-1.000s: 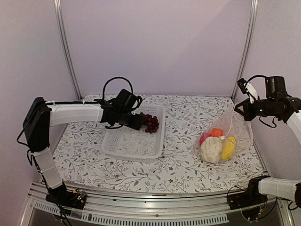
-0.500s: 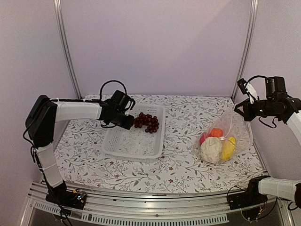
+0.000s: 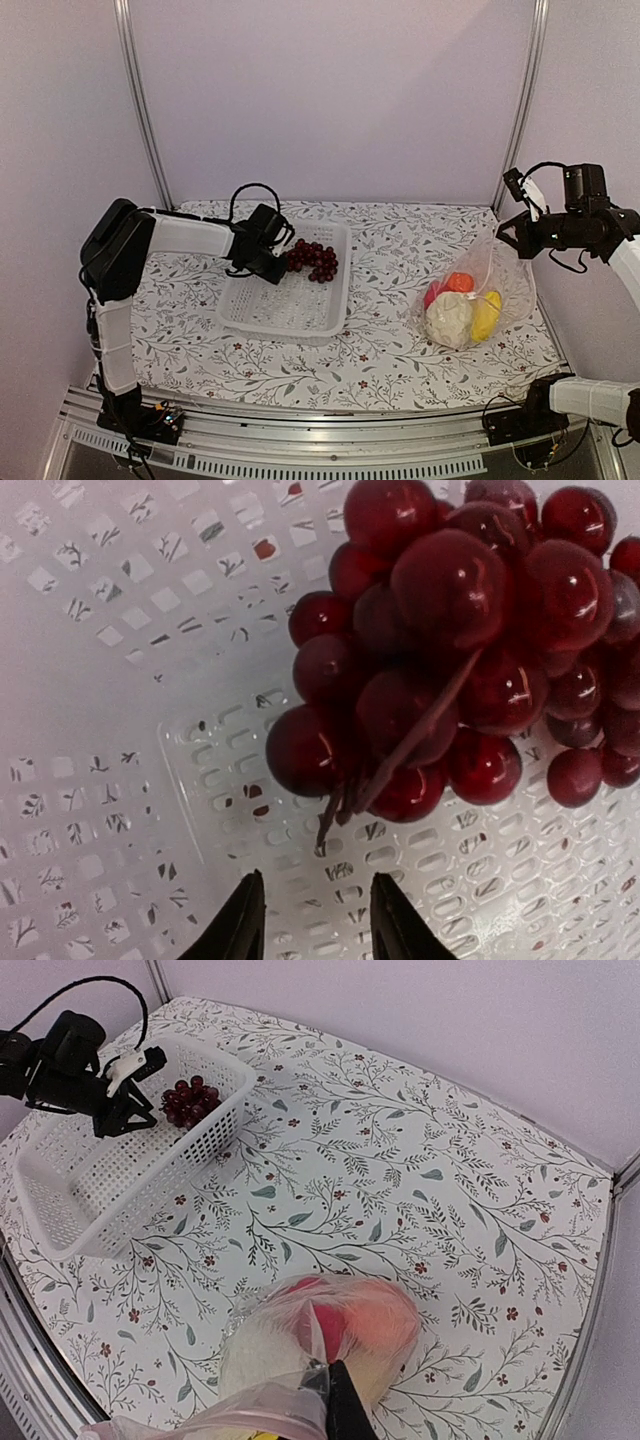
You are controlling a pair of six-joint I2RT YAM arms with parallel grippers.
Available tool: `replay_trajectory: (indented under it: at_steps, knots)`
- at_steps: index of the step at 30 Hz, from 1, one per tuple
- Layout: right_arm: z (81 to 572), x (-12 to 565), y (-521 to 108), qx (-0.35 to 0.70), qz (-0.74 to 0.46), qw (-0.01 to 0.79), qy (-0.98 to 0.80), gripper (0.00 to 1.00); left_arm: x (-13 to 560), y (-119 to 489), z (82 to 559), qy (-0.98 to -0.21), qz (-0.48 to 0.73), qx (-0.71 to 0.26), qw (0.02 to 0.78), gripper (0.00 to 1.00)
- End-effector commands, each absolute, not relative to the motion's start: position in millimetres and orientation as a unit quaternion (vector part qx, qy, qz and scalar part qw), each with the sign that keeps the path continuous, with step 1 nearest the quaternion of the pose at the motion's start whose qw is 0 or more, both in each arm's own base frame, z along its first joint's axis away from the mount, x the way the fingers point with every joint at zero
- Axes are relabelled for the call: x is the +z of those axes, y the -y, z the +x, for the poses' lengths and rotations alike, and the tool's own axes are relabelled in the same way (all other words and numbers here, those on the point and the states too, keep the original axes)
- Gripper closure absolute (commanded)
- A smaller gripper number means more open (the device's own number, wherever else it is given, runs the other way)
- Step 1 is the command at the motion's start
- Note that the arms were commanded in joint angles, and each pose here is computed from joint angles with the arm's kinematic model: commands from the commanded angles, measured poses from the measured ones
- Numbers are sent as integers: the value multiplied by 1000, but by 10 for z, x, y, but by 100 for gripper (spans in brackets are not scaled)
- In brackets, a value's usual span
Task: Place the food in the zip-top bag and seal the zipper
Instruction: Pick up the fake fruit from the bin.
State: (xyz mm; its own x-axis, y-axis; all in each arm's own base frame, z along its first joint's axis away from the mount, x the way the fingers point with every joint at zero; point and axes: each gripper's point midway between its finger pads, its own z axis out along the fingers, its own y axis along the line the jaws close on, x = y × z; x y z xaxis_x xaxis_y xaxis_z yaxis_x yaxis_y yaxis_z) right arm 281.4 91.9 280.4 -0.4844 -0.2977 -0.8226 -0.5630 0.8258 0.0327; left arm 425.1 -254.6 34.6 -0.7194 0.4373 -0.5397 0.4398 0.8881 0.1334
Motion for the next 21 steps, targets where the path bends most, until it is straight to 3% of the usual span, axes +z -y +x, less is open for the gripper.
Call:
replay_trajectory:
  at_steps: [1,11,21]
  knots:
    - [2815,2783,-926,158,-252,440,-847,100,293,2521,4427,-921,243,12,306,65]
    - [2843,2720,-919,159,-250,431,-853,100,192,2527,4565,-908,254,24,331,77]
    - [2861,2660,-910,156,-249,424,-857,100,190,2546,4569,-899,267,19,346,100]
